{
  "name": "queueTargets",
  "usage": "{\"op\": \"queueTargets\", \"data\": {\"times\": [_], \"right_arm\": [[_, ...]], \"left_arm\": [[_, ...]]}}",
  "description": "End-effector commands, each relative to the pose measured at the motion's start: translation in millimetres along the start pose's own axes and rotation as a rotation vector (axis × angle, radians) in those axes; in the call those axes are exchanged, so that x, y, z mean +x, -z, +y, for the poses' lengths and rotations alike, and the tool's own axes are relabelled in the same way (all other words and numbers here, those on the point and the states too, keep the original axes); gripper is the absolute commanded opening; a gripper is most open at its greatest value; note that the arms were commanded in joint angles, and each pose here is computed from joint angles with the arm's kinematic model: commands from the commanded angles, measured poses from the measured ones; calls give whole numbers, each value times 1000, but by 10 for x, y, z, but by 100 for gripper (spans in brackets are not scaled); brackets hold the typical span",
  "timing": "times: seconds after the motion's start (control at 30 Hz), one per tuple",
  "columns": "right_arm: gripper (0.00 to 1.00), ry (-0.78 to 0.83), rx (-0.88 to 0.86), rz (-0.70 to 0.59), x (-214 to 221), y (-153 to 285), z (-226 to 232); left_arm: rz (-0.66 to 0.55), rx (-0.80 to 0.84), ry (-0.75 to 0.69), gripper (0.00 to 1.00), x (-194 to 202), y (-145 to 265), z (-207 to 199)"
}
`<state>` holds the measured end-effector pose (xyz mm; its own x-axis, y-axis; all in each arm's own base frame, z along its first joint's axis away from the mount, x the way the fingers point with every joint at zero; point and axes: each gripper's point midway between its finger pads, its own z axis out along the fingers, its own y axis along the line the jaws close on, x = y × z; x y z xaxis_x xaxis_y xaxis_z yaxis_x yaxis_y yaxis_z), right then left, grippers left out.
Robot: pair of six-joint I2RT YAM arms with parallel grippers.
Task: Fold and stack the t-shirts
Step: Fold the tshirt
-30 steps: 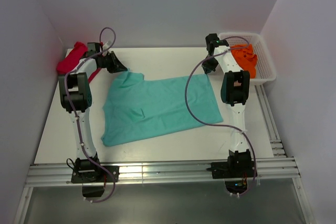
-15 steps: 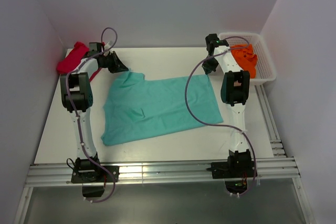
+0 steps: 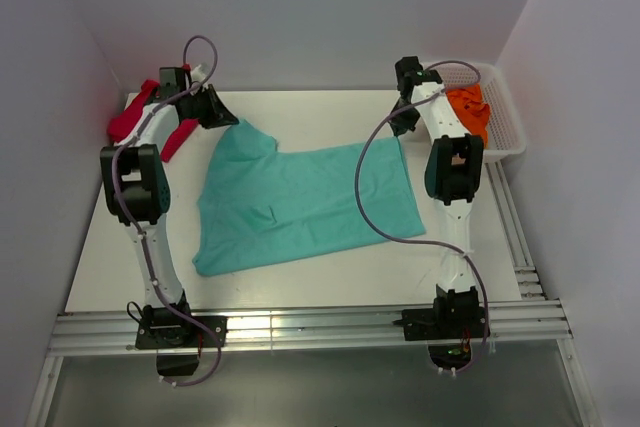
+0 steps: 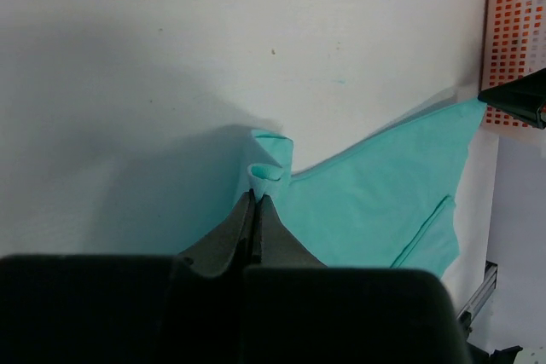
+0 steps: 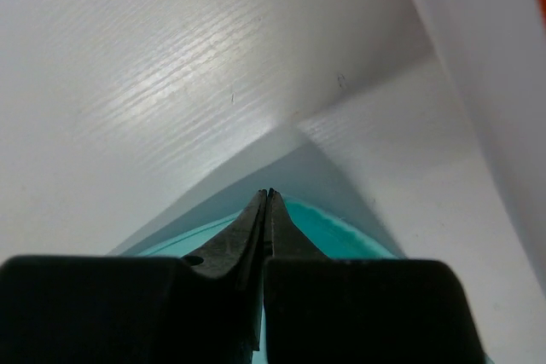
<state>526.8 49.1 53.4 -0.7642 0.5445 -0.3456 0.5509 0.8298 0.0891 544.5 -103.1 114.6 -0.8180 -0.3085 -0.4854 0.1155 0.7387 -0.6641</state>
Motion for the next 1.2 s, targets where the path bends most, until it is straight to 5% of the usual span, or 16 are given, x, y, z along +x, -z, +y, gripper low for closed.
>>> {"op": "queueTargets", "data": {"times": [0.0, 1.17], "right_arm": [[0, 6, -54, -83, -189, 533, 13], [0, 9, -62, -92, 509, 1036, -640]], "left_arm": [[-60, -2, -94, 0, -93, 335, -315], [-210, -301, -154, 0, 1126, 1669, -526]]}}
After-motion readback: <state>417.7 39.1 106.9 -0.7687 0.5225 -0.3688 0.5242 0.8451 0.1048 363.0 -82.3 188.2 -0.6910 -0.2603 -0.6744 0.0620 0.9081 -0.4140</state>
